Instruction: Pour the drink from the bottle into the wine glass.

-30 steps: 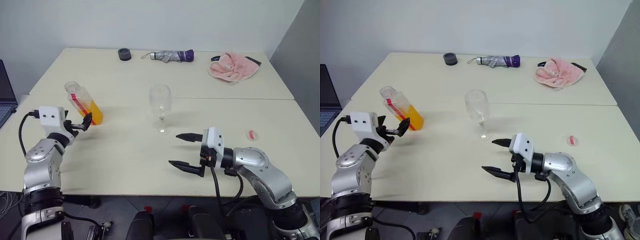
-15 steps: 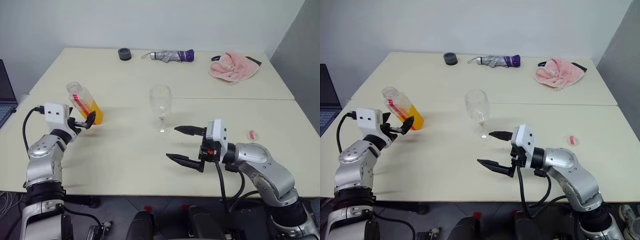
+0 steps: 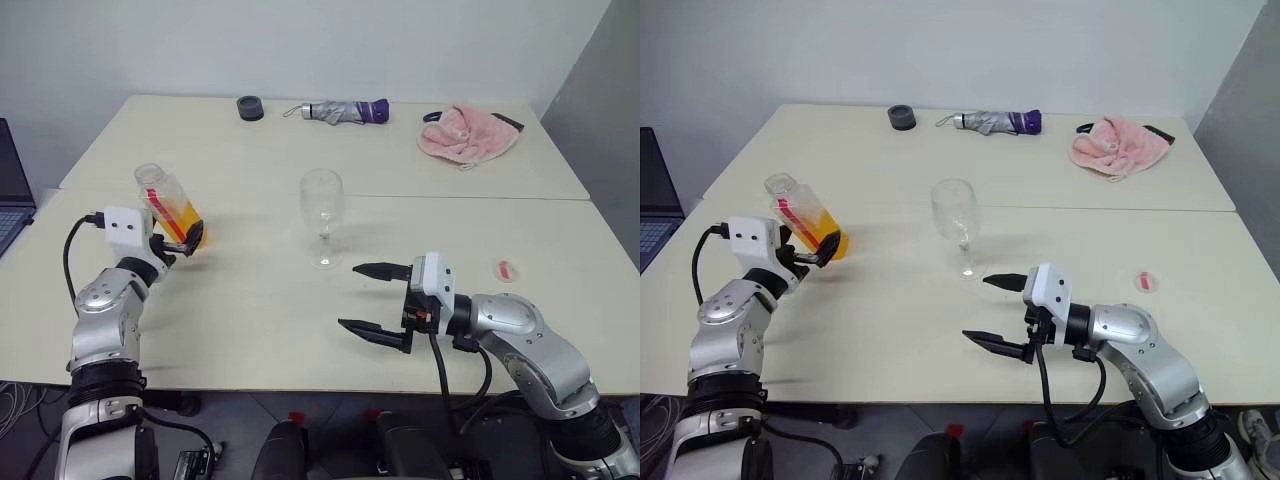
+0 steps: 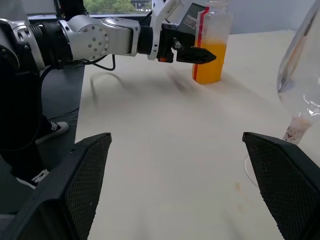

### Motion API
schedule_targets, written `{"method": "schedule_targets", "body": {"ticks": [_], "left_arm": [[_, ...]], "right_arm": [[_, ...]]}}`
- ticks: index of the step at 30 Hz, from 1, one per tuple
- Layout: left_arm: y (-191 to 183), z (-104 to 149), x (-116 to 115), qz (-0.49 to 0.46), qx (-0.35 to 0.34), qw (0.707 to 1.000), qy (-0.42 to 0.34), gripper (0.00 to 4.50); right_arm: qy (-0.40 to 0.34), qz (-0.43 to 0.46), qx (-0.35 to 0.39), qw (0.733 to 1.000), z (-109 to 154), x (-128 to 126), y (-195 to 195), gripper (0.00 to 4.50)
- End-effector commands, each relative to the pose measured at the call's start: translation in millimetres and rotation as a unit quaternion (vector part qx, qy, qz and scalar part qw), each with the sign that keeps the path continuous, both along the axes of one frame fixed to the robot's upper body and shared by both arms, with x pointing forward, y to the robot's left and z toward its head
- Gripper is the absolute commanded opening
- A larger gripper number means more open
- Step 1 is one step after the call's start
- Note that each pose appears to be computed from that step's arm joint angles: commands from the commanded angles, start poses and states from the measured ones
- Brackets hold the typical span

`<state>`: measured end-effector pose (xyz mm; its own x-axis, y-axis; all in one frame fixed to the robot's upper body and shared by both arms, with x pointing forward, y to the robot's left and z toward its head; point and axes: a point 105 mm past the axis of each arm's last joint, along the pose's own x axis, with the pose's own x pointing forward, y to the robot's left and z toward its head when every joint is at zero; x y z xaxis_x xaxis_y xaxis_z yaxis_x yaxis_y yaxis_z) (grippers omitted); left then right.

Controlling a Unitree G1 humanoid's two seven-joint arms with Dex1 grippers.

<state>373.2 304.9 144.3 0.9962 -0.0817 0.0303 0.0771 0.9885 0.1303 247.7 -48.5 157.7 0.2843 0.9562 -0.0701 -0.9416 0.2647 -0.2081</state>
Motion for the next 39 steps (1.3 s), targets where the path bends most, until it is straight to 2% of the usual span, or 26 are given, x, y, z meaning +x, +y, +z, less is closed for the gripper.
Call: {"method": "schedule_targets", "body": {"ticks": [1, 15, 22, 25, 30, 32, 39], "left_arm": [[-5, 21, 5, -0.001, 0.006, 0.999, -0.038, 4.5], [2, 41, 10, 0.037, -0.008, 0.997, -0.072, 4.5], [9, 42, 12, 0.062, -0.015, 0.996, -0.068, 4.5], [11, 41, 13, 0.064, -0.015, 0.996, -0.064, 3.9], [9, 38, 16, 0.055, -0.017, 0.997, -0.054, 2.32], [8, 38, 17, 0.054, -0.018, 0.997, -0.054, 1.86], [2, 45, 17, 0.041, -0.017, 0.997, -0.062, 1.79]], "right_arm": [[-0.017, 0.01, 0.005, 1.0, 7, -4, 1, 4.48], [-0.019, 0.015, 0.001, 1.0, 15, -1, 4, 4.48], [-0.024, 0.018, -0.004, 1.0, 18, 1, 6, 4.48], [-0.025, 0.02, -0.005, 0.999, 18, 1, 7, 4.5], [-0.028, 0.022, -0.006, 0.999, 18, 1, 8, 4.5], [-0.029, 0.022, -0.006, 0.999, 18, 2, 8, 4.5], [-0.036, 0.017, 0.001, 0.999, 21, 3, 8, 4.5]]}}
